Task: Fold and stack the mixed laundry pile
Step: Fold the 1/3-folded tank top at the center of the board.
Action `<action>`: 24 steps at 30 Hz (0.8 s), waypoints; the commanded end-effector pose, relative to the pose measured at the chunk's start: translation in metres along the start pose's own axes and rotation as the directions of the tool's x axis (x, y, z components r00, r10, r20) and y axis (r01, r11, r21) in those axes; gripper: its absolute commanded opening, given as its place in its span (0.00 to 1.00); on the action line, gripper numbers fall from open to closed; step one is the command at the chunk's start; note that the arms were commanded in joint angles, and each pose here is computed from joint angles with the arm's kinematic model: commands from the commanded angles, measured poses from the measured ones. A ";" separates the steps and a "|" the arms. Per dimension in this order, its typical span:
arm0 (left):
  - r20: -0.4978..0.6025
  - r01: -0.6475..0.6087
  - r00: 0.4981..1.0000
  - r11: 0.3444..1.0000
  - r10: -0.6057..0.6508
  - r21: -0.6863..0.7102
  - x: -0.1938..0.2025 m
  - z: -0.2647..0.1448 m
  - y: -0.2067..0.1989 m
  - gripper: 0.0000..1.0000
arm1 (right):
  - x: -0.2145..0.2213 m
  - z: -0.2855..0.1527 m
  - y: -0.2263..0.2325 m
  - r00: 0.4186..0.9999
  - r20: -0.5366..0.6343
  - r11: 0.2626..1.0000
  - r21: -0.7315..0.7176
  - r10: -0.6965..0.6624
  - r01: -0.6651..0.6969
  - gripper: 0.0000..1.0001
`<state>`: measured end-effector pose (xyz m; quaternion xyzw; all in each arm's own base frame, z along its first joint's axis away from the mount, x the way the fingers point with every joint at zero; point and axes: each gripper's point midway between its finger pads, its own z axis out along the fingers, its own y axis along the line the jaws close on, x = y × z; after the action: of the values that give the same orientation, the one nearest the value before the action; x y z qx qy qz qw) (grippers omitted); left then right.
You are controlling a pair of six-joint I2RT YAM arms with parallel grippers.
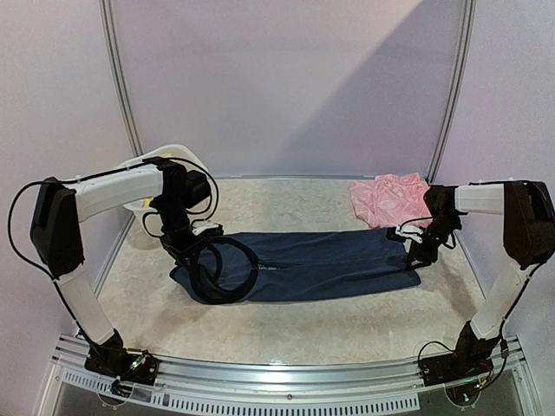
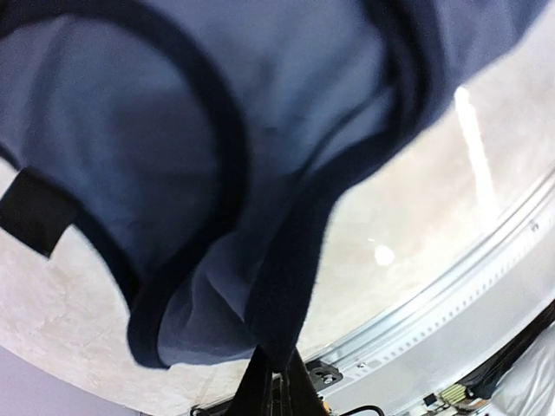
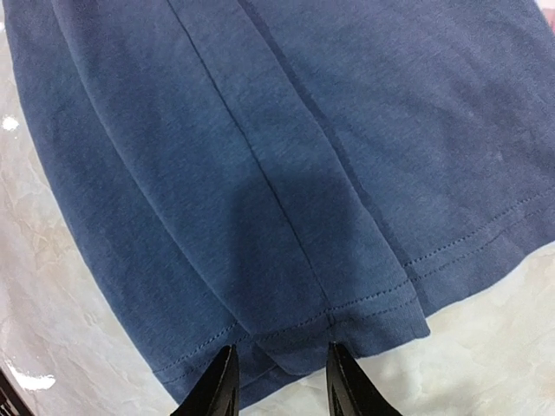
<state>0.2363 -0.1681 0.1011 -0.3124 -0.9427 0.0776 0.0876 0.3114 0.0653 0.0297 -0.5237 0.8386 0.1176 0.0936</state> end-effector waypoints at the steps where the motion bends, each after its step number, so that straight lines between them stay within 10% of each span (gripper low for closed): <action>1: -0.118 -0.049 0.992 0.998 0.045 -0.037 0.017 0.005 -0.002 0.04 | -0.007 -0.018 0.006 1.000 0.020 1.000 0.012 -0.009 0.009 0.35; 24: -0.514 -0.412 0.833 0.849 0.204 -0.330 0.091 0.005 0.038 0.28 | -0.022 -0.037 0.005 0.998 0.062 1.000 0.006 -0.007 0.006 0.36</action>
<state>0.2164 -0.1376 0.0787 -0.4756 -0.8652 -0.1135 0.1112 0.3094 0.0667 0.0632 -0.5258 0.8356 0.1117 0.1134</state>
